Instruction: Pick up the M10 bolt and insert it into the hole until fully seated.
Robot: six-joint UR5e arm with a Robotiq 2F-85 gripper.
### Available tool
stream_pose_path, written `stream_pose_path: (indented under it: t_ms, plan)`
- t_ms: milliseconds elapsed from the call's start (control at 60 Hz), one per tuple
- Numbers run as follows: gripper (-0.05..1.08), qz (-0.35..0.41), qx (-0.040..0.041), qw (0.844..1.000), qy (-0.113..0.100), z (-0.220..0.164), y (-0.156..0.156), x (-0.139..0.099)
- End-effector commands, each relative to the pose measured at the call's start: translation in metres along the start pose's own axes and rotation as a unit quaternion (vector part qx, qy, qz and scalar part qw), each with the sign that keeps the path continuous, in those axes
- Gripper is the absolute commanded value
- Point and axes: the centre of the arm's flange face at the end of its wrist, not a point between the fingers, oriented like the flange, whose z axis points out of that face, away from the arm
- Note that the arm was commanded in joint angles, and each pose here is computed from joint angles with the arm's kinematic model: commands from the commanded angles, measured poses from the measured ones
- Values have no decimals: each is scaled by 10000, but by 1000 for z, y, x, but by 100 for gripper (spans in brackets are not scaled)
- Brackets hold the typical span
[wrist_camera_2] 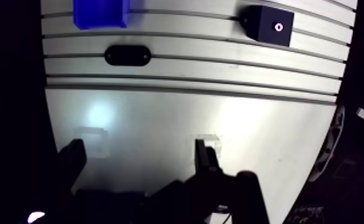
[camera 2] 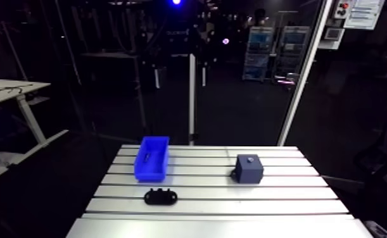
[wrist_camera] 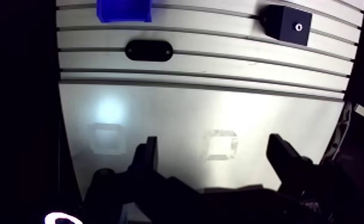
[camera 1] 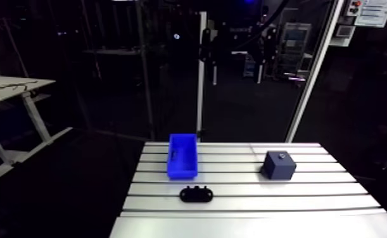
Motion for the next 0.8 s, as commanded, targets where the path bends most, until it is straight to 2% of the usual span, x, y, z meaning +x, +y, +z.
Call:
stream_pose_path:
  t_ms: [17,800]
  plan:
    - [1,8,-19,10000,5,-1,2,1]
    - [1,14,-20,10000,-41,4,2,2]
